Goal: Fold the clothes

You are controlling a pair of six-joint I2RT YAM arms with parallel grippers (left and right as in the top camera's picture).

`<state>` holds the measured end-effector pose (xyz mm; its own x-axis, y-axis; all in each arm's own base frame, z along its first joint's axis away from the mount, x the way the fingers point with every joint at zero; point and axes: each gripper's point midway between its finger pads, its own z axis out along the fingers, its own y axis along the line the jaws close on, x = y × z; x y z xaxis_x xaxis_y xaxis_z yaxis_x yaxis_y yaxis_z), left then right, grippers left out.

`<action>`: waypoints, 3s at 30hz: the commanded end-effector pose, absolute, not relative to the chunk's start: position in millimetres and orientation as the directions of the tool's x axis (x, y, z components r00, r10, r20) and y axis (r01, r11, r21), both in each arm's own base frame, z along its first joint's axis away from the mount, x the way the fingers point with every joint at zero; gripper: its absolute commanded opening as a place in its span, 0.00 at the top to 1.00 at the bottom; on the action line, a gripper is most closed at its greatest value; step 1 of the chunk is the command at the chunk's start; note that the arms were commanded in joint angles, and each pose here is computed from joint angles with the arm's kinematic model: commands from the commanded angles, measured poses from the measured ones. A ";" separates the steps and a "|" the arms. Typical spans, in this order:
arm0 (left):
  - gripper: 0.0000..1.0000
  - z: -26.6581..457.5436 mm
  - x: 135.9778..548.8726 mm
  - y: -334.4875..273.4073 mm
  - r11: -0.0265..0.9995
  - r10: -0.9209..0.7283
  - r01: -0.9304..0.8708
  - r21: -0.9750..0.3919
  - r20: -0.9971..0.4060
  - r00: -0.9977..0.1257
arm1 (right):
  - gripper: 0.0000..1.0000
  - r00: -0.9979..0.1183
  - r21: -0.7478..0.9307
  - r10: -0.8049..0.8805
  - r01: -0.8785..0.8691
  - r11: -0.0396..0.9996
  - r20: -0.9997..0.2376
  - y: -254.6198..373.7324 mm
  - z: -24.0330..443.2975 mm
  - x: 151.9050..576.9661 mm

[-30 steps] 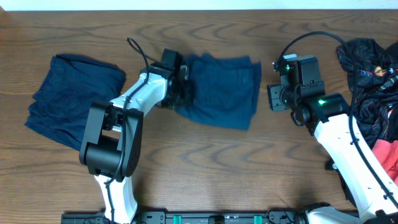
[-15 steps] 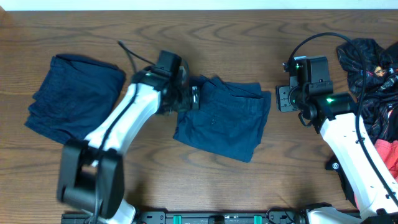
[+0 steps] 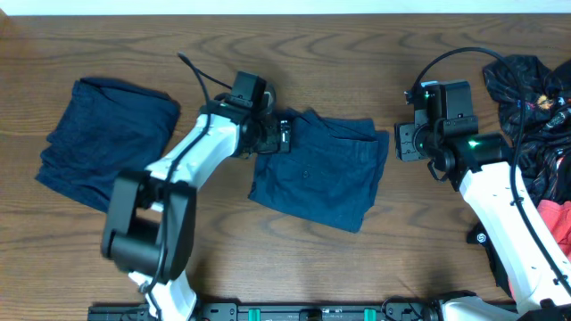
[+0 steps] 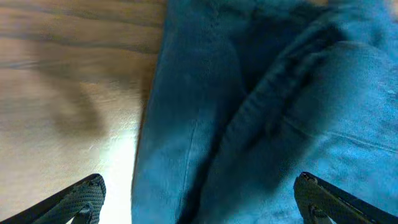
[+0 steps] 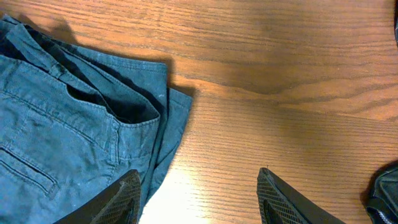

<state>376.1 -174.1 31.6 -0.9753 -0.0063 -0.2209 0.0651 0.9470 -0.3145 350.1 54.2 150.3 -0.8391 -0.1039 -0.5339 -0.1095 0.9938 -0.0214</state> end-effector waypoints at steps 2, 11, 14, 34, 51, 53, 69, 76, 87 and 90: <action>0.02 9.7 376.4 -186.0 0.927 0.023 0.091 -0.363 -0.187 -0.982 | 0.41 -0.834 0.001 -0.073 -0.088 0.996 -0.546 53.8 155.5 349.8; 0.92 -0.9 371.1 -209.1 0.877 0.130 0.205 -0.435 -0.196 -0.972 | 0.42 -0.834 0.003 -0.073 -0.089 0.996 -0.546 54.2 155.5 349.8; 0.94 1.6 373.3 -209.9 0.871 0.143 0.226 -0.436 -0.215 -0.966 | 0.42 -0.835 0.004 -0.073 -0.089 0.996 -0.546 54.2 155.4 349.6; 0.94 246.6 401.5 80.9 0.922 -0.310 -0.373 -0.103 -0.773 -0.553 | 0.42 -0.846 0.001 -0.075 -0.089 0.996 -0.527 53.2 152.5 345.2; 0.94 100.4 323.0 266.6 0.474 -0.788 -0.878 -0.070 -0.478 -0.387 | 0.41 -0.854 -0.001 -0.077 -0.089 0.996 -0.514 52.7 150.5 341.9; 0.93 91.4 317.3 272.1 0.456 -0.802 -0.888 -0.060 -0.459 -0.381 | 0.41 -0.854 0.000 -0.077 -0.089 0.996 -0.514 52.8 150.6 342.1; 0.03 220.8 340.2 229.8 0.611 -0.702 -0.727 -0.313 -0.638 -0.315 | 0.13 -0.844 0.019 -0.076 -0.101 0.995 -0.531 57.4 153.1 345.8; 0.02 246.1 375.3 100.5 0.904 -0.420 -0.336 -0.263 -0.691 -0.588 | 0.01 -0.778 0.200 -0.044 -0.215 0.956 -0.627 96.7 175.3 365.0; 0.02 203.4 295.4 -23.7 0.990 -0.082 -0.024 -0.140 -0.422 -0.903 | 0.01 -0.765 0.222 0.200 0.076 0.972 -0.612 35.4 196.3 355.0; 0.02 223.0 272.8 -23.1 0.990 -0.082 -0.017 -0.141 -0.468 -0.880 | 0.01 -0.724 0.195 0.198 0.089 0.977 -0.661 26.8 223.4 332.8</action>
<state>288.3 -27.5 198.9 -0.9166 -0.1022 -0.3866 -0.0393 0.9851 -0.1673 343.7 34.6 181.3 -0.8039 0.1592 -0.5731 0.0608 0.9804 0.1872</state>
